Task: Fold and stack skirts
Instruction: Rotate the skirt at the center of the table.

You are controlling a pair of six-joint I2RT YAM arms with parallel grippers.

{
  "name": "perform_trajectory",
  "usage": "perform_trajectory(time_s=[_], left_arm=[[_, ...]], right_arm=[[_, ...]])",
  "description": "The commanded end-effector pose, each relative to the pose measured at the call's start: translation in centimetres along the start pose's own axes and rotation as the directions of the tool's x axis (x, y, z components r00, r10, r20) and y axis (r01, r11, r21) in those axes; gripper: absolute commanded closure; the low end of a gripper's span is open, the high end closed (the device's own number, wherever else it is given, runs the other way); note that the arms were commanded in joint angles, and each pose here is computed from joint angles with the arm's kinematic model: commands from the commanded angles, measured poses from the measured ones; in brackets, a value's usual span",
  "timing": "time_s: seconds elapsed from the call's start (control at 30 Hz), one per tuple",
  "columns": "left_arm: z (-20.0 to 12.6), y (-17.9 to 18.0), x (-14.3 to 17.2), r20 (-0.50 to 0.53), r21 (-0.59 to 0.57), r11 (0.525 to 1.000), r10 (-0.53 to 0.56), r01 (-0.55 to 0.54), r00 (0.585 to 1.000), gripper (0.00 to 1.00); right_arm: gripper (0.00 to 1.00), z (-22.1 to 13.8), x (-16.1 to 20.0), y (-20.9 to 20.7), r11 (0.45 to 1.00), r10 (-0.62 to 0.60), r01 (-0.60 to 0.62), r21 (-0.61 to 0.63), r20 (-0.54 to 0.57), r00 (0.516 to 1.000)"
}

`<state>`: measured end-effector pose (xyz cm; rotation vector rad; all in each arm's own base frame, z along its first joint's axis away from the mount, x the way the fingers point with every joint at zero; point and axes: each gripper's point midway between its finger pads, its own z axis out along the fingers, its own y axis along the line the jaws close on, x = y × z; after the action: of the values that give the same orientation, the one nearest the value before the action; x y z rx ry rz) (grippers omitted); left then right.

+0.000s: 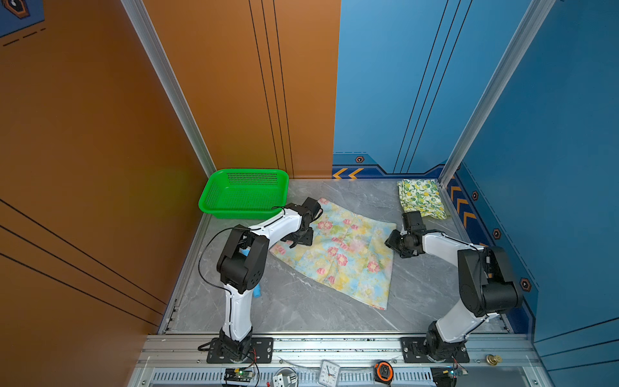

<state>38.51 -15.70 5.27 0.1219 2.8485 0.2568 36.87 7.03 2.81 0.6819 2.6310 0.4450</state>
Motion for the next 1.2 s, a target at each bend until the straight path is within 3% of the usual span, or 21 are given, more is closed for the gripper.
perform_trajectory(time_s=[0.0, 0.07, 0.33, 0.37, 0.43, 0.47, 0.53, 0.77, 1.0, 1.17], left_arm=[[-0.4, -0.8, 0.6, -0.012, 0.038, 0.999, -0.003, 0.003, 1.0, 0.22], [-1.2, -1.1, 0.5, -0.003, 0.067, 0.998, -0.008, 0.008, 1.0, 0.22], [-2.7, -0.7, 0.6, 0.007, 0.107, 0.994, -0.015, 0.015, 1.0, 0.22], [-2.5, -0.8, 0.8, -0.002, 0.112, 0.994, -0.016, 0.016, 1.0, 0.22], [-2.2, -0.9, 1.3, -0.017, 0.115, 0.993, -0.014, 0.015, 1.0, 0.22], [-2.0, -0.9, 1.5, -0.024, 0.112, 0.994, -0.016, 0.018, 1.0, 0.22], [-1.4, -0.8, 2.1, -0.042, 0.101, 0.995, -0.016, 0.02, 0.999, 0.22], [0.3, -1.1, 3.1, -0.068, 0.08, 0.997, -0.013, 0.019, 0.998, 0.22], [1.5, -0.2, 4.5, -0.083, 0.074, 0.994, -0.07, 0.076, 0.994, 0.22], [1.4, 0.4, 5.4, -0.084, 0.13, 0.979, -0.145, 0.155, 0.986, 0.23]], right_arm=[[0.79, 0.6, -0.6, 0.3, 1.0, -0.008, 0.008, -0.005, 0.021, 1.0], [1.0, 0.4, -2.5, -0.5, 0.999, -0.031, 0.029, 0.046, 0.045, 0.999], [1.0, 0.3, -10.9, 2.0, 0.988, -0.13, 0.118, 0.098, 0.127, 0.983], [0.91, 0.3, -11.3, 2.2, 0.983, -0.152, 0.138, 0.117, 0.115, 0.982], [0.54, -0.3, -11.2, 2.1, 0.97, -0.193, 0.175, 0.171, 0.094, 0.977], [0.4, -1.1, -10.9, 1.8, 0.962, -0.209, 0.185, 0.203, 0.103, 0.973], [0.29, -2.9, -9.7, 0.6, 0.952, -0.218, 0.184, 0.246, 0.116, 0.969], [0.26, -6.9, -4.1, -4.4, 0.965, -0.089, 0.054, 0.255, 0.128, 0.988], [0.32, -5.5, 0.7, -7.3, 0.962, -0.013, 0.006, 0.272, 0.023, 1.0], [0.36, -5.0, 2.5, -8.7, 0.957, 0.022, -0.017, 0.289, -0.015, 1.0]])
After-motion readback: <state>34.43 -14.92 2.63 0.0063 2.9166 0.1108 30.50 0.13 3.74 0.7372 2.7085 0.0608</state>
